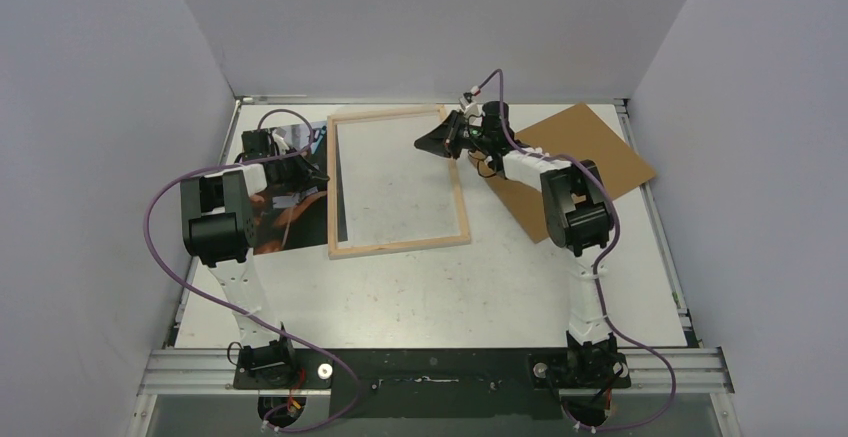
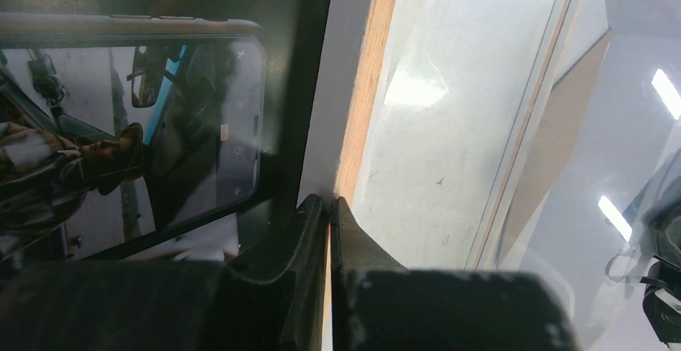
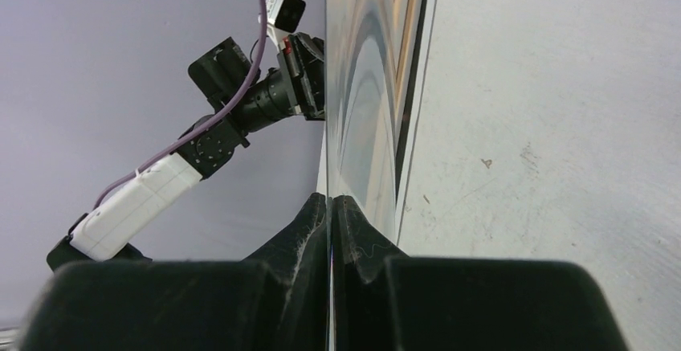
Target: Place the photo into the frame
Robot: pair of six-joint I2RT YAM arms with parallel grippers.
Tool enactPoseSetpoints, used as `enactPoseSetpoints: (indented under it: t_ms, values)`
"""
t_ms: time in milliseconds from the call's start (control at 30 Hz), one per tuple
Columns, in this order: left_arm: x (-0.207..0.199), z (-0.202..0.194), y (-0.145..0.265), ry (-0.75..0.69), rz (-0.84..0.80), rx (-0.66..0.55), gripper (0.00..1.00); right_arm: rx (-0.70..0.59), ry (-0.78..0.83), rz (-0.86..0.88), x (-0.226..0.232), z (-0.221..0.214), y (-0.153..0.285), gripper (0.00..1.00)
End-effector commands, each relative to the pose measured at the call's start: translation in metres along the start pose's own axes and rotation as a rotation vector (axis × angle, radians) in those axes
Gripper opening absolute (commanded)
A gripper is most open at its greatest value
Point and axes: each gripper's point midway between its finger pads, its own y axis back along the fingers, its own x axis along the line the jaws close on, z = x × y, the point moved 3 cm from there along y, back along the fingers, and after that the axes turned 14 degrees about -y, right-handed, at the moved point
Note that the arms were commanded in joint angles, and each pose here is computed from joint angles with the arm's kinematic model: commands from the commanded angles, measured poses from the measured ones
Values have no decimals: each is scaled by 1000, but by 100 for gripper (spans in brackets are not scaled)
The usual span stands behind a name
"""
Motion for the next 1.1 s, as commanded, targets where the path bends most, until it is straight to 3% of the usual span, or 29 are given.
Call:
enactPoseSetpoints:
  t_ms: [0,1067]
  values:
    - [34,-30,-16,34,144,78,2,-7,143,132,68,-9,15,0]
    - [34,-35,-20,43,131,100,2,45,159,234,89,-21,0,0]
